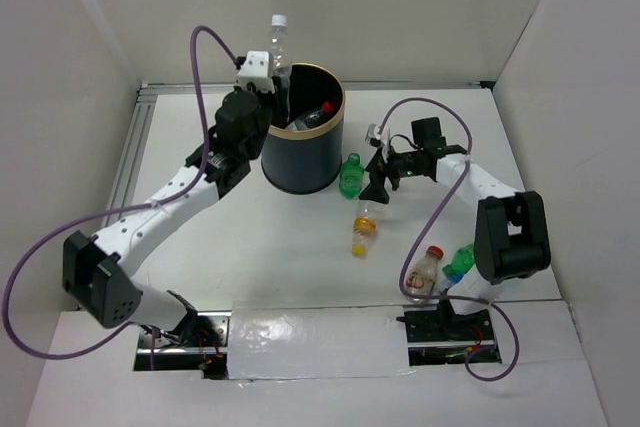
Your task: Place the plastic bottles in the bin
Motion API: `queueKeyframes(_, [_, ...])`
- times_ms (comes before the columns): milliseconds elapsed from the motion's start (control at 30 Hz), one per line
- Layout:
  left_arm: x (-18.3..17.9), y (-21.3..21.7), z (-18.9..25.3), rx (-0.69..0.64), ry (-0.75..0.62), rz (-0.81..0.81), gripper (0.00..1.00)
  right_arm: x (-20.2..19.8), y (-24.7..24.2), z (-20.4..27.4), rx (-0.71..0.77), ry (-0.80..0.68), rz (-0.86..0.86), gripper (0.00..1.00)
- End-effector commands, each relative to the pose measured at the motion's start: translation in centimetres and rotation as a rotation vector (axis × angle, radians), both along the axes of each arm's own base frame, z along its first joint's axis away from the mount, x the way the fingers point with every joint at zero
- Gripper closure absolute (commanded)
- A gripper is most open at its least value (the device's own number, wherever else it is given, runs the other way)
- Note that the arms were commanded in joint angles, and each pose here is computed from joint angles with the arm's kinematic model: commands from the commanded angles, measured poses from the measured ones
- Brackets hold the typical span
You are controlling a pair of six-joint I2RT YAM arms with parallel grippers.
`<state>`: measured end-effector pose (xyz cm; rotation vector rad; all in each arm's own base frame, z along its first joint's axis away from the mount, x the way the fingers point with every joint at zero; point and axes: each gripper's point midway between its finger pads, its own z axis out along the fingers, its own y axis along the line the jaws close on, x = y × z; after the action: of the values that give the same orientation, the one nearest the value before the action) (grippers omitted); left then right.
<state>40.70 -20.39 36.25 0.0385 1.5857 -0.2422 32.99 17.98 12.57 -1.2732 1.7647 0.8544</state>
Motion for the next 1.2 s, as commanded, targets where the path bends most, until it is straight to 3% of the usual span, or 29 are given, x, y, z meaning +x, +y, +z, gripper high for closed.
queueKeyframes(0, [2.8,0.7,7.1,-0.152,-0.173,0.062,0.94,4.0,0.4,0.9,0.011,-0.082,-0.053,0.0])
queueKeyframes(100, [4.6,0.8,7.7,-0.165,-0.165,0.083,0.94,4.8,1.2,0.3,0.012,-0.061,-0.052,0.0])
queueKeyframes(267, [8.0,1.3,4.1,-0.139,-0.095,0.152,0.88,6.0,3.1,-0.3,0.043,-0.022,-0.084,0.0])
queueKeyframes(400, [8.4,0.2,1.7,-0.093,-0.029,0.109,0.7,6.7,3.9,-0.9,0.065,0.024,-0.106,0.0])
queueKeyframes(433, [8.0,0.4,0.5,-0.079,-0.009,0.109,0.53,6.7,4.3,-0.7,0.067,0.016,-0.095,0.0])
queueKeyframes(533, [7.2,-0.4,-0.2,-0.074,0.001,0.062,0.22,6.7,4.7,-1.2,0.062,0.017,-0.082,0.07])
queueKeyframes(567, [7.1,-0.3,-1.0,-0.064,0.018,0.063,0.21,6.3,5.1,-1.3,0.059,0.027,-0.073,0.11])
queueKeyframes(600, [6.8,-0.3,-0.4,-0.052,0.005,0.05,0.13,6.6,5.1,-0.9,0.063,0.016,-0.073,0.28])
queueKeyframes(733, [3.3,-1.9,2.1,0.022,-0.047,-0.028,0.09,6.1,4.0,0.7,0.056,0.02,-0.026,0.64])
queueKeyframes(767, [1.0,-2.1,3.6,0.02,-0.081,-0.06,0.09,5.0,2.6,1.6,0.047,0.042,-0.033,0.76])
queueKeyframes(900, [-6.5,-4.5,4.8,0.027,-0.122,-0.323,0.1,2.9,-1.5,7.5,0.035,-0.099,0.02,0.87])
queueKeyframes(1000, [-12.2,-7.3,-0.5,0.053,-0.036,-0.574,0.14,3.6,-4.6,15.0,0.062,-0.233,-0.035,0.89])
queueKeyframes(1067, [-15.7,-8.2,-2.0,0.016,-0.03,-0.668,0.14,4.8,-5.9,20.5,0.112,-0.332,-0.073,0.9])
queueKeyframes(1100, [-16.7,-8.5,-5.6,0.02,0.029,-0.69,0.14,5.6,-5.8,22.9,0.132,-0.404,-0.073,0.9])
queueKeyframes(1167, [-17.9,-9.2,-8.5,-0.013,0.075,-0.712,0.12,6.4,-4.9,26.7,0.199,-0.426,-0.082,0.9])
